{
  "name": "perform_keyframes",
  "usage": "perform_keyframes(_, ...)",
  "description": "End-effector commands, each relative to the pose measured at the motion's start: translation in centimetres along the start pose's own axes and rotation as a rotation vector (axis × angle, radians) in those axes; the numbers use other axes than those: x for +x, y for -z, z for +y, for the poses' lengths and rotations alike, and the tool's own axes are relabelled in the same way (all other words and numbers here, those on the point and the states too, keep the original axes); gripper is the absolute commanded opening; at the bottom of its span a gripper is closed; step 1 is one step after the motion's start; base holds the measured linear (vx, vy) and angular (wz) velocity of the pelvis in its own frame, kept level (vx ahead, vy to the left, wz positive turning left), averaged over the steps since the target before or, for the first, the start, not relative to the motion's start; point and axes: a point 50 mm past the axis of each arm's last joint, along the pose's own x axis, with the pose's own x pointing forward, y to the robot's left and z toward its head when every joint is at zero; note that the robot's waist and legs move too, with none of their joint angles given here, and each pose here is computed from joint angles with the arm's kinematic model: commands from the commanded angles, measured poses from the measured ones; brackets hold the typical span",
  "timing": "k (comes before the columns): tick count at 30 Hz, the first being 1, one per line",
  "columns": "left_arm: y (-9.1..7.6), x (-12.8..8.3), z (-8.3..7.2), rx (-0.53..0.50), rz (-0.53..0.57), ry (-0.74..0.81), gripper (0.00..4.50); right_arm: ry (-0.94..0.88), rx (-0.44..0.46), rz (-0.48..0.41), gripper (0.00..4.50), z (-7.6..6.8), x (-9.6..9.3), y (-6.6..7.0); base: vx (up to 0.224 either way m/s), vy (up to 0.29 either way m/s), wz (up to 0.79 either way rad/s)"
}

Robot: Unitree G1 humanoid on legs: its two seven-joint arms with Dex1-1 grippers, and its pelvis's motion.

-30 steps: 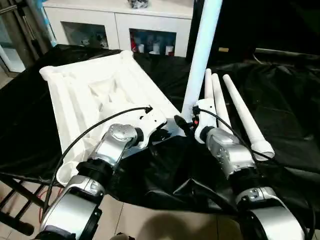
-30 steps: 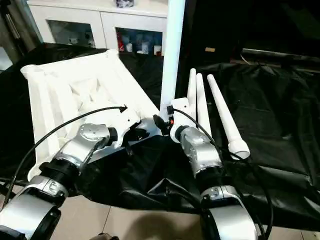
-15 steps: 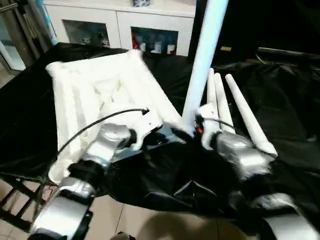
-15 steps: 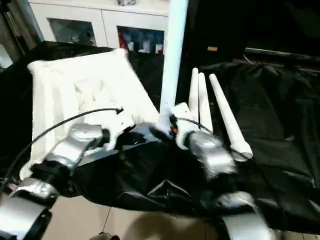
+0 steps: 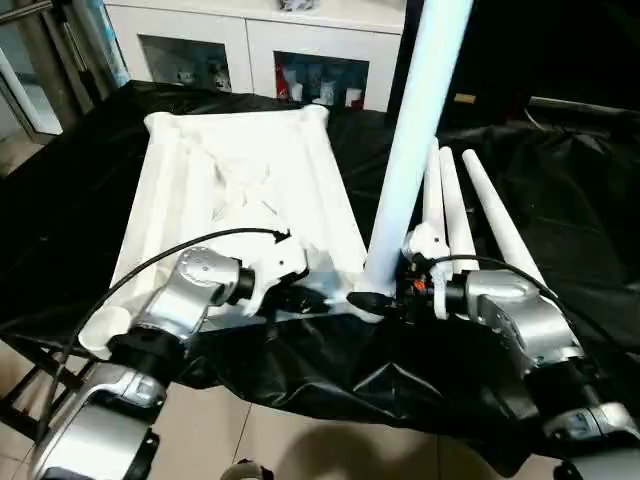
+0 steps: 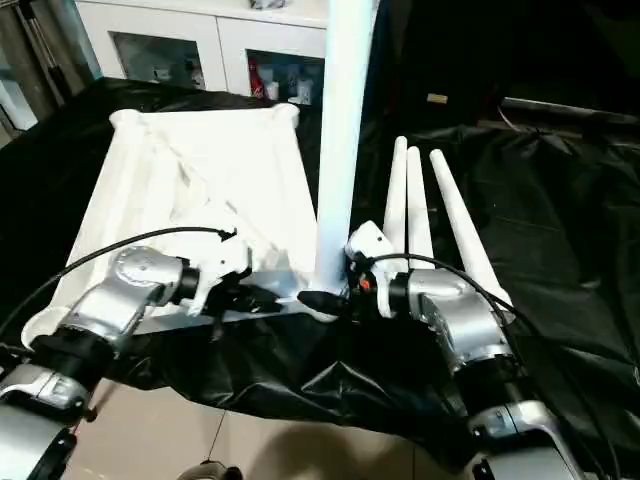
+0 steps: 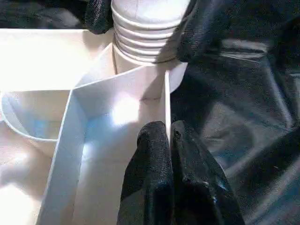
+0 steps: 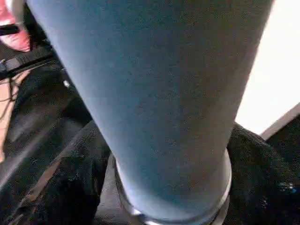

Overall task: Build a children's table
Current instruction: Rotate leg to tighten

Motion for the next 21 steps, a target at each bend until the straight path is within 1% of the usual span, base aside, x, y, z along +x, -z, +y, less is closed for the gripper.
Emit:
perform_keyframes(1, -1.8, 0.4, -0.1, 0.066, -0.060, 0.035, 0.00, -0.052, -0.007, -0.005, 3.23, 0.6, 0.4, -0.3, 0.000, 0.000, 0.00)
perform_keyframes(3, -1.8, 0.3, -0.1, 0.065, -0.060, 0.035, 0.00, -0.061, -0.001, -0.004, 3.15, 0.8, 0.4, -0.2, 0.000, 0.000, 0.00)
perform_keyframes(4, -1.7, 0.3, -0.1, 0.065, -0.060, 0.034, 0.00, -0.066, 0.004, -0.005, 2.98, 0.9, 0.5, -0.1, 0.000, 0.000, 0.00)
perform_keyframes(6, -1.7, 0.4, -0.1, 0.064, -0.061, 0.031, 0.00, -0.072, 0.013, -0.005, 2.85, 1.1, 0.7, 0.0, 0.000, 0.000, 0.00)
perform_keyframes(8, -1.9, 0.7, 0.1, 0.057, -0.069, -0.012, 0.00, -0.038, 0.049, 0.003, 2.78, 1.2, 1.4, 0.7, 0.000, 0.000, 0.00)
perform_keyframes(10, -2.0, 1.1, 0.3, 0.045, -0.071, -0.050, 0.00, 0.007, 0.069, 0.012, 2.74, 1.1, 1.9, 1.1, 0.000, 0.000, 0.00)
perform_keyframes(12, -2.3, 1.6, 1.0, 0.022, -0.079, -0.136, 0.00, 0.108, 0.097, 0.024, 2.74, 0.7, 2.7, 1.5, 0.000, 0.000, 0.00)
perform_keyframes(14, -2.4, 1.9, 1.3, 0.013, -0.083, -0.169, 0.00, 0.148, 0.106, 0.029, 2.73, 0.5, 3.1, 1.7, 0.000, 0.000, 0.00)
perform_keyframes(16, -3.2, 2.8, 2.2, -0.023, -0.094, -0.297, 0.00, 0.390, 0.184, 0.054, 2.73, -0.7, 4.7, 2.3, 0.000, 0.000, 0.00)
perform_keyframes(17, -3.5, 3.0, 2.5, -0.031, -0.095, -0.331, 0.00, 0.456, 0.209, 0.063, 2.72, -1.0, 5.2, 2.5, 0.000, 0.000, 0.00)
perform_keyframes(19, -4.0, 3.5, 2.8, -0.038, -0.092, -0.385, 0.00, 0.523, 0.268, 0.079, 2.72, -1.1, 5.9, 2.8, 0.000, 0.000, 0.00)
perform_keyframes(21, -4.6, 4.0, 3.2, -0.055, -0.097, -0.443, 0.00, 0.588, 0.330, 0.065, 2.72, -1.2, 6.9, 2.5, 0.000, 0.000, 0.00)
